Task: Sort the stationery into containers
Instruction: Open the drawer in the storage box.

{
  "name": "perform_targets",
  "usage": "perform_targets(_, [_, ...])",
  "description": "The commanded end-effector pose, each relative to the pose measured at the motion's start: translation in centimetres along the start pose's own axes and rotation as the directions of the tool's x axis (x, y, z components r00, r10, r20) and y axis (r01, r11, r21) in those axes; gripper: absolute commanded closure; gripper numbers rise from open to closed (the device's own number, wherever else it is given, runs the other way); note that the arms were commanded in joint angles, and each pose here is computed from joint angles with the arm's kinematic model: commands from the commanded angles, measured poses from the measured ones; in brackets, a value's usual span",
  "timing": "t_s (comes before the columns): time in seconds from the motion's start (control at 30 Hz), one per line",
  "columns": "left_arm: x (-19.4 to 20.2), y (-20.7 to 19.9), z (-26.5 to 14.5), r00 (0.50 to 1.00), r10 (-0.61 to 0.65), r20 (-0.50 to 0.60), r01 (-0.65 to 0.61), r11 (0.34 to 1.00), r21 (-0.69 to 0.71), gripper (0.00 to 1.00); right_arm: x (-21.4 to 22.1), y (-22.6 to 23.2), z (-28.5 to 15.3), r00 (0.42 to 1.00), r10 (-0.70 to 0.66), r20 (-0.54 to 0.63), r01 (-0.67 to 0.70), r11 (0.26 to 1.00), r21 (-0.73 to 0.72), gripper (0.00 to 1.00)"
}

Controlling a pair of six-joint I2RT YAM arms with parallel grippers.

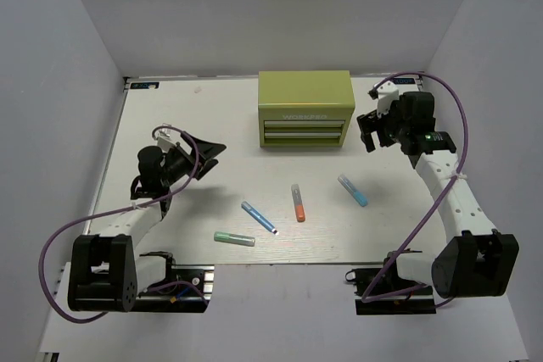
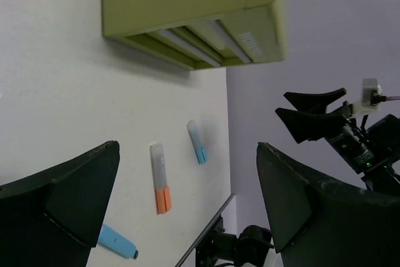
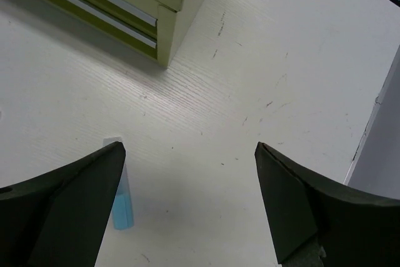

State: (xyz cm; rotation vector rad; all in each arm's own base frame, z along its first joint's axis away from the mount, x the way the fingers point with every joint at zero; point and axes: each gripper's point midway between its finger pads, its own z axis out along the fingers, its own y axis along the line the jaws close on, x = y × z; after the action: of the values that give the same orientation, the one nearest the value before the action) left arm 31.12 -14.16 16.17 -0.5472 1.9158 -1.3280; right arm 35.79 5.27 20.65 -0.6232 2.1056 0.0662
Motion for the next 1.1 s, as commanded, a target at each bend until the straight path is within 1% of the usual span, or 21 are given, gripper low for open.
perform_targets(0.0, [-1.0,-2.7,0.5,0.998,0.065,-0.001,-0.065,0.995,0.076,0.00,-1.1,0.9,-0.2,0.997,-0.066,0.040,0.069,0.995,-0.074,0.10])
perform_targets(0.07, [-1.4,-3.3,0.9,0.996,0.084,0.004,-0.084,0.993,0.080,0.00,-1.0,1.6,-0.7,0.992,-0.119,0.028,0.122,0.985,-0.124,0.10])
perform_targets(0.1, [-1.2,-3.0,1.2,0.997,0.079,0.001,-0.079,0.994,0.071,0.00,-1.0,2.2,-0.8,0.983,-0.177,0.045,0.182,0.969,-0.168,0.10])
perform_targets(0.13, [-1.7,-3.2,1.3,0.996,0.083,0.018,-0.084,0.994,0.070,0.00,-1.2,2.2,-1.1,0.974,-0.222,0.050,0.227,0.957,-0.179,0.10])
perform_targets(0.2, [-0.9,-3.4,2.1,0.996,0.087,-0.003,-0.087,0.994,0.074,0.00,-1.4,2.5,-1.4,0.963,-0.261,0.064,0.268,0.942,-0.200,0.10])
perform_targets(0.33, [0.5,-3.8,4.0,0.994,0.101,-0.028,-0.099,0.992,0.081,0.00,-3.1,1.5,-1.8,0.960,-0.267,0.085,0.277,0.949,-0.150,0.10])
perform_targets(0.4, [1.8,-4.7,5.3,0.993,0.105,-0.054,-0.100,0.990,0.096,0.00,-4.0,1.8,-2.5,0.947,-0.298,0.115,0.315,0.934,-0.168,0.10])
perform_targets(0.43, [2.0,-5.4,6.0,0.992,0.112,-0.059,-0.106,0.989,0.104,0.02,-4.4,2.2,-2.5,0.940,-0.312,0.139,0.334,0.923,-0.191,0.10])
perform_targets(0.5, [3.6,-5.4,7.6,0.989,0.118,-0.085,-0.109,0.989,0.102,0.11,-5.7,2.6,-3.4,0.915,-0.352,0.195,0.388,0.902,-0.192,0.10])
perform_targets(0.53, [3.8,-6.0,8.3,0.990,0.112,-0.085,-0.102,0.989,0.110,0.13,-6.2,3.4,-3.7,0.906,-0.352,0.233,0.402,0.888,-0.221,0.15])
perform_targets(0.6, [4.6,-6.2,9.7,0.993,0.095,-0.067,-0.087,0.990,0.112,0.20,-7.8,3.6,-4.1,0.885,-0.372,0.281,0.436,0.874,-0.214,0.28])
perform_targets(0.63, [4.8,-6.4,10.1,0.994,0.101,-0.050,-0.094,0.988,0.121,0.23,-8.1,3.8,-3.9,0.883,-0.366,0.293,0.436,0.871,-0.226,0.38])
perform_targets(0.7, [4.9,-7.8,11.0,0.996,0.094,0.012,-0.094,0.982,0.165,0.30,-9.8,4.4,-4.0,0.865,-0.376,0.333,0.461,0.857,-0.229,0.46])
perform_targets(0.73, [5.1,-7.8,11.8,0.996,0.082,0.020,-0.084,0.982,0.167,0.31,-10.2,4.4,-3.4,0.868,-0.371,0.329,0.457,0.856,-0.240,0.46])
perform_targets(0.77, [5.0,-8.0,12.3,0.996,0.081,0.041,-0.087,0.982,0.168,0.33,-11.1,5.1,-3.5,0.859,-0.378,0.346,0.473,0.843,-0.254,0.43])
perform_targets(0.8, [5.5,-8.9,13.0,0.996,0.085,0.040,-0.091,0.979,0.183,0.33,-10.8,5.5,-3.0,0.868,-0.371,0.331,0.467,0.837,-0.286,0.39])
perform_targets(0.83, [5.5,-8.1,13.8,0.995,0.077,0.058,-0.085,0.986,0.145,0.33,-11.6,5.9,-2.8,0.863,-0.371,0.343,0.474,0.829,-0.296,0.27])
perform_targets(0.9, [6.0,-8.9,14.4,0.993,0.076,0.087,-0.088,0.986,0.145,0.31,-12.9,6.7,-2.5,0.847,-0.382,0.370,0.498,0.815,-0.297,0.19])
perform_targets(0.93, [5.7,-7.9,15.1,0.988,0.069,0.137,-0.084,0.991,0.106,0.31,-13.0,6.7,-2.2,0.846,-0.390,0.364,0.500,0.817,-0.286,0.19])
perform_targets(1.0, [5.9,-8.3,15.7,0.982,0.052,0.183,-0.072,0.992,0.106,0.31,-13.7,7.4,-1.4,0.840,-0.390,0.377,0.504,0.817,-0.279,0.19])
perform_targets(1.07, [5.1,-6.8,16.5,0.969,0.022,0.248,-0.037,0.998,0.053,0.31,-13.7,7.1,-0.1,0.851,-0.386,0.356,0.488,0.832,-0.265,0.22])
